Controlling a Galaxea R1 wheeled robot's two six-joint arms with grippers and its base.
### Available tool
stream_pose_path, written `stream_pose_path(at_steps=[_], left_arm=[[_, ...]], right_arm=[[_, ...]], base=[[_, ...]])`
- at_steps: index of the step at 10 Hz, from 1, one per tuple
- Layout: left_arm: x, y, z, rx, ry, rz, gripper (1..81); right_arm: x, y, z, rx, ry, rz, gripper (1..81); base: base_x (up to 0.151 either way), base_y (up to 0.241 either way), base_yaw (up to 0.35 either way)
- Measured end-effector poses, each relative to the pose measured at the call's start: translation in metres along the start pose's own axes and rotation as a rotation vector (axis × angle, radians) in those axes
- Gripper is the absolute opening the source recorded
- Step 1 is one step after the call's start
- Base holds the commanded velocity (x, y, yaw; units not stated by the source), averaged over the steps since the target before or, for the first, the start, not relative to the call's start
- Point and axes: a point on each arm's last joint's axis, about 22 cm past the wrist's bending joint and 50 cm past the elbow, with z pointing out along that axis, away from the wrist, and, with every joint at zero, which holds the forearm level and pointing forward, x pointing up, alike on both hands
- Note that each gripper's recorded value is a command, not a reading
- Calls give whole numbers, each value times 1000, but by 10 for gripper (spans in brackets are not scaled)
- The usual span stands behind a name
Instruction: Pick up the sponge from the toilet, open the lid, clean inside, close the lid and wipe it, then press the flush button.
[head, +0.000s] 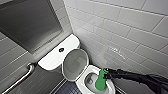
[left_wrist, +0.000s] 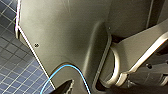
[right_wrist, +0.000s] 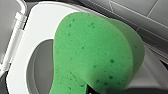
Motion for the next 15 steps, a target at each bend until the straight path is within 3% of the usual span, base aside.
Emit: stream_pose_path(at_steps=[9, 12, 15], left_arm=[[0, 1, 0, -1, 0, 1, 811], [0, 1, 0, -2, 0, 1, 811], [0, 4, 1, -6, 0, 1, 811]], right_arm=[[-12, 7, -3, 11, -7, 0, 10], [-51, 21, -8, 19, -65, 14, 10], [-75, 28, -17, 53, -69, 36, 10]], base=[[0, 0, 0], [0, 0, 0], [0, 0, 0]])
